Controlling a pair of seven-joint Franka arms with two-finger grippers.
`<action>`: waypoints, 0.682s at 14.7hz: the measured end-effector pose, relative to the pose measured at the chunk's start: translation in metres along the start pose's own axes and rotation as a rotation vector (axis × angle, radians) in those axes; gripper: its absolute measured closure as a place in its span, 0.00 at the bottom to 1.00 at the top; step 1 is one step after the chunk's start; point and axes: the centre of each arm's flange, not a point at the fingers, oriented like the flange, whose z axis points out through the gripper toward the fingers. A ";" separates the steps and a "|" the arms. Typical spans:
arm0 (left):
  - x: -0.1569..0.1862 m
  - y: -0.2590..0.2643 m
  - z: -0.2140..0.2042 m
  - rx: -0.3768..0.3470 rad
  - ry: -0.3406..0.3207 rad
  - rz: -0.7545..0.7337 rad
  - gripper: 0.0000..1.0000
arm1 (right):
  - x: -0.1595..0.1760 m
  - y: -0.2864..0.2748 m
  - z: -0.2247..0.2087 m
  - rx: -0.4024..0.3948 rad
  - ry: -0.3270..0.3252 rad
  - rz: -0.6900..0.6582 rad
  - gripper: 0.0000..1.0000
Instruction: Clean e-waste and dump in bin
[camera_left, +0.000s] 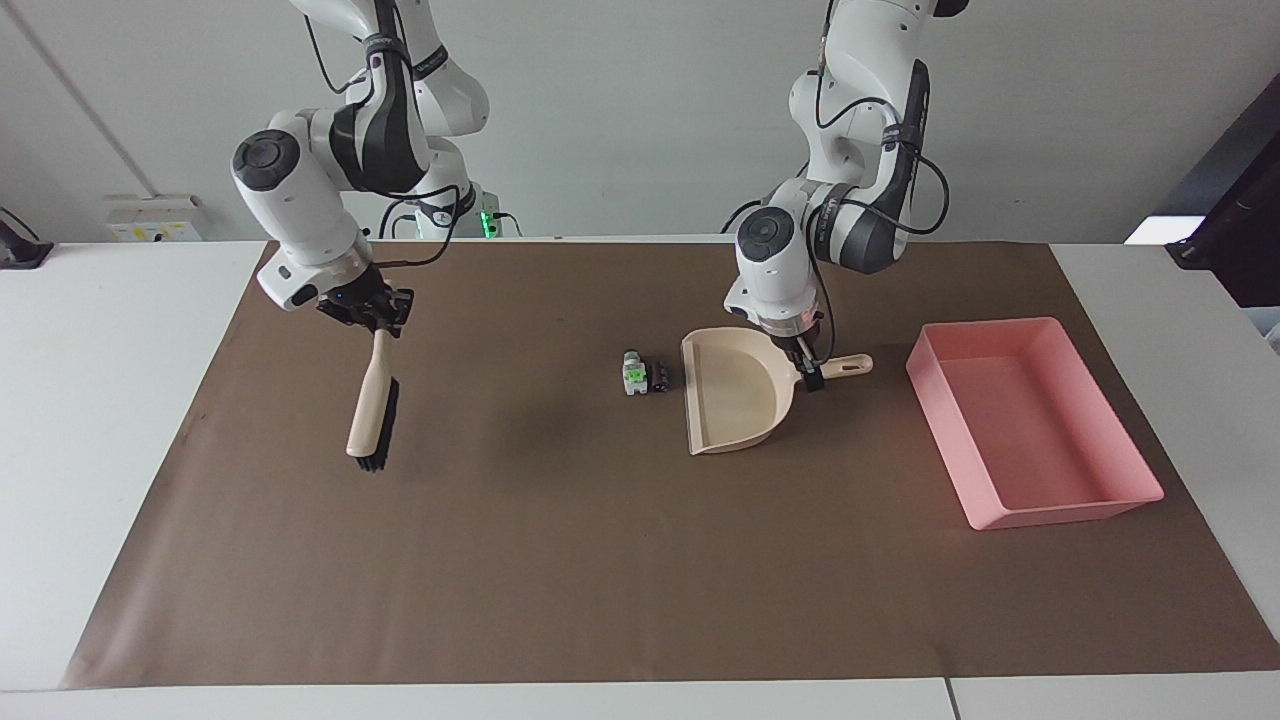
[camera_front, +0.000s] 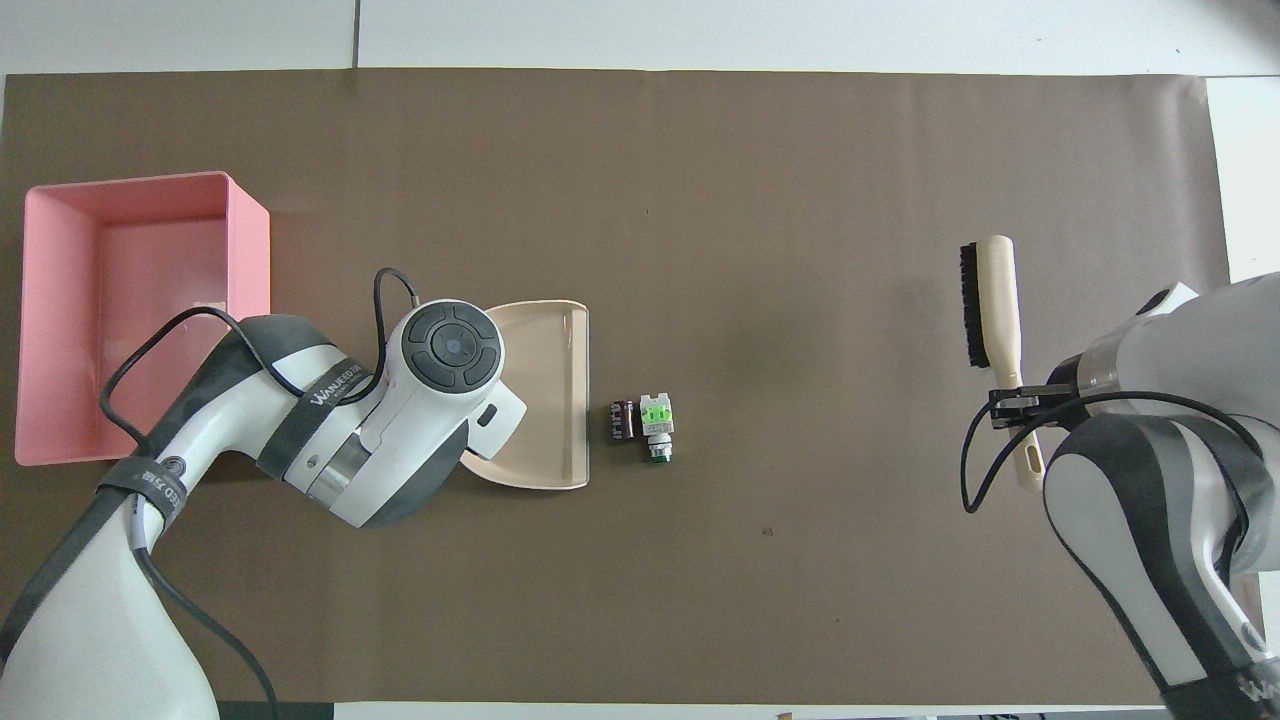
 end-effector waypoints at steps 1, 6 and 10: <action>0.000 0.000 0.000 -0.001 -0.001 -0.001 0.21 | -0.008 -0.032 0.000 -0.009 -0.001 0.013 0.74; -0.003 -0.002 0.001 0.000 -0.003 -0.002 0.56 | -0.069 -0.168 0.020 -0.066 -0.021 0.017 0.74; -0.021 -0.017 -0.014 -0.013 -0.023 0.068 0.68 | -0.119 -0.225 0.061 -0.136 -0.067 -0.012 0.74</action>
